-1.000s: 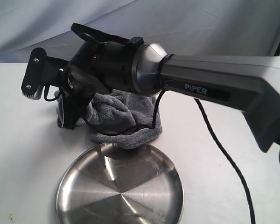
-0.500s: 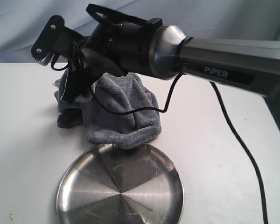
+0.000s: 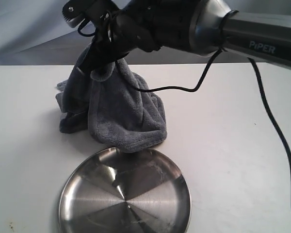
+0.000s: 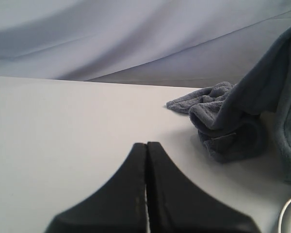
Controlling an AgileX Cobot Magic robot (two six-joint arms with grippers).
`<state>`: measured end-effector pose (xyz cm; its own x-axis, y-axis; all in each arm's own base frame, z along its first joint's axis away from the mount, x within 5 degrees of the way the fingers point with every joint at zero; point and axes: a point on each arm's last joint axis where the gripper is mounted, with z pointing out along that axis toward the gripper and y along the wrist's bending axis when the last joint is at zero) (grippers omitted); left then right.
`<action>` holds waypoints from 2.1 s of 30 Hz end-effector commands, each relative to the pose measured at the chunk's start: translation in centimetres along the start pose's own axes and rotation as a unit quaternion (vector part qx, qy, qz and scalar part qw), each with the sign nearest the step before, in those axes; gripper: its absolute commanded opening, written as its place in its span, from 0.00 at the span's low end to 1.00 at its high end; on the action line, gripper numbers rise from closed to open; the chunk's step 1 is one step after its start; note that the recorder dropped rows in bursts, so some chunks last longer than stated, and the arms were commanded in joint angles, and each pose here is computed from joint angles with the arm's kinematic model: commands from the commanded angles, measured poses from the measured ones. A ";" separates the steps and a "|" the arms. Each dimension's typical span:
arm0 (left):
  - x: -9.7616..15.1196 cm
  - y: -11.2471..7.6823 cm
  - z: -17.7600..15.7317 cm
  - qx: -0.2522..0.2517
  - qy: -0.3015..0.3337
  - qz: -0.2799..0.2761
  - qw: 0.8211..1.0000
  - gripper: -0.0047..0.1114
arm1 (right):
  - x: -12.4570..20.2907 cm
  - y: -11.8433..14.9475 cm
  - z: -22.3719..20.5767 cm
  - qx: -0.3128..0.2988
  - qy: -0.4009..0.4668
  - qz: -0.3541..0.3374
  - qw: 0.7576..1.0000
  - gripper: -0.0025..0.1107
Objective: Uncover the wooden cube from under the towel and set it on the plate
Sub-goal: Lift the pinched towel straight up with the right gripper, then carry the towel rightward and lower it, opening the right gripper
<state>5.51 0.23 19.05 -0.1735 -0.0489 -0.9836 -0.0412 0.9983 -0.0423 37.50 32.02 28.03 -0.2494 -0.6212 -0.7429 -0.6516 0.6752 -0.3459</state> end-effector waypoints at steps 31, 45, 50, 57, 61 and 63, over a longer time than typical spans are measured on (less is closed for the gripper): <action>0.1 0.0 0.0 0.001 -0.001 -0.004 1.000 0.04 | 3.4 -13.2 -3.0 0.095 0.020 0.191 0.977 0.02; 0.1 0.0 0.0 0.001 -0.001 -0.004 1.000 0.04 | 6.8 -14.7 0.4 0.106 0.054 0.204 0.972 0.02; 0.1 0.0 0.0 0.001 -0.001 -0.004 1.000 0.04 | 8.1 -14.9 1.8 0.108 0.067 0.228 0.965 0.02; 0.1 0.0 0.0 0.001 -0.001 -0.004 1.000 0.04 | 11.2 -15.4 3.5 0.113 0.128 0.264 0.949 0.02; 0.1 0.0 0.0 0.001 -0.001 -0.004 1.000 0.04 | 13.2 -14.8 4.5 0.103 0.186 0.280 0.936 0.02; 0.1 0.0 0.0 0.001 -0.001 -0.004 1.000 0.04 | 13.9 -14.4 4.9 0.094 0.207 0.283 0.932 0.03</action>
<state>5.51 0.23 19.05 -0.1735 -0.0489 -0.9836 -0.0412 0.9983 -0.0423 47.12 16.03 20.95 -0.7510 -0.2283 -0.6196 -0.2148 0.9718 -0.0976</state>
